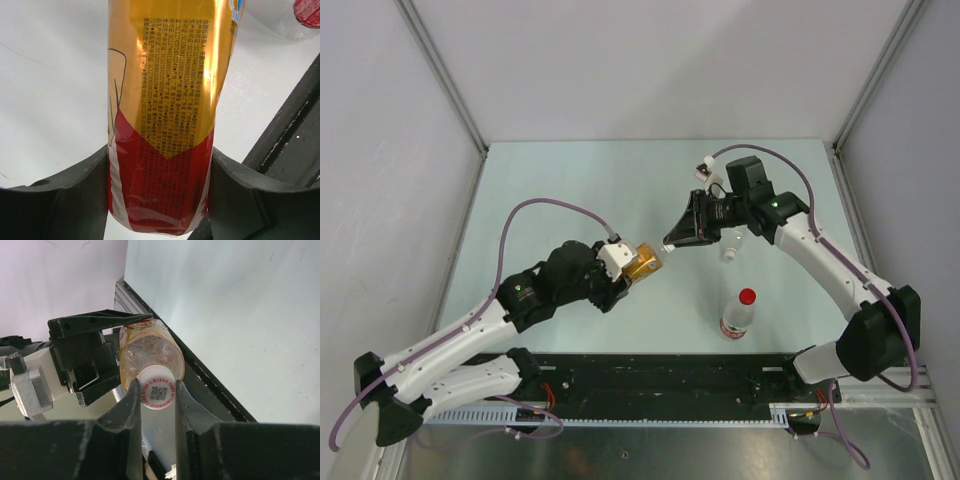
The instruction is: Unscrew the bottle caps
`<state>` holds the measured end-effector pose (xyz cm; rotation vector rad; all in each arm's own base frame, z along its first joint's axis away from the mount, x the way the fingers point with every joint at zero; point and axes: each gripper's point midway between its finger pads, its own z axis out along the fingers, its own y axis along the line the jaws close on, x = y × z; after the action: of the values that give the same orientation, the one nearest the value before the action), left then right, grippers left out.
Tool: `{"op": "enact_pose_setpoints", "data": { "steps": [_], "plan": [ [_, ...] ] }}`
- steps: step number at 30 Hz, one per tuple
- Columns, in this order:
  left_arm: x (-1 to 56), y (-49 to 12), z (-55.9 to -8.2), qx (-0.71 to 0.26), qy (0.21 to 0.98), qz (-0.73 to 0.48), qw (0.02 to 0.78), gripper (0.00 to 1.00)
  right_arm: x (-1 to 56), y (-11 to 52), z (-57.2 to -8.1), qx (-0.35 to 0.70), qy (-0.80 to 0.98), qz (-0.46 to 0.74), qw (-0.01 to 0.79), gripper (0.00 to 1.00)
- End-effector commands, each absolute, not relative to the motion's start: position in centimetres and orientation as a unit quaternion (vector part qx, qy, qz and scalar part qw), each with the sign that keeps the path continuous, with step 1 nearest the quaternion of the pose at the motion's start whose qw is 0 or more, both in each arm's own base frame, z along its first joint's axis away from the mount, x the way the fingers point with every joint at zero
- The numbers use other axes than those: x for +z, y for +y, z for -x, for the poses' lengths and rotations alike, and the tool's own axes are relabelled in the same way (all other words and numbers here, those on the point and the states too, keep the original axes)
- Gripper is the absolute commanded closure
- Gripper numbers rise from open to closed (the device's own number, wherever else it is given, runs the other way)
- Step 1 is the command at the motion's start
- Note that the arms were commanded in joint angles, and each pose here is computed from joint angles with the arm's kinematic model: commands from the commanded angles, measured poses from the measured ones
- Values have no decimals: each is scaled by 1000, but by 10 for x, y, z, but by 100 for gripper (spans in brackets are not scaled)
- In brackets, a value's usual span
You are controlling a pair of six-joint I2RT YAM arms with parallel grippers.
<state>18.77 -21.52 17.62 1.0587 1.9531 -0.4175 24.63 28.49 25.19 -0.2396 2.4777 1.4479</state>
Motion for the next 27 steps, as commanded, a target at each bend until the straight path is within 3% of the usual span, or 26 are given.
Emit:
{"op": "enact_pose_setpoints", "data": {
  "steps": [1, 20, 27],
  "plan": [
    [196, -227, -184, -200, 758, -430, 447, 99, 307, 293, -233, 527, 807, 152, 219, 100],
    [267, -270, -116, -410, 660, -477, 410, 100, 358, 264, -185, 528, 725, 265, 355, 100],
    [292, -279, -75, -500, 597, -518, 355, 100, 382, 254, -150, 539, 654, 347, 402, 100]
  ]
}}
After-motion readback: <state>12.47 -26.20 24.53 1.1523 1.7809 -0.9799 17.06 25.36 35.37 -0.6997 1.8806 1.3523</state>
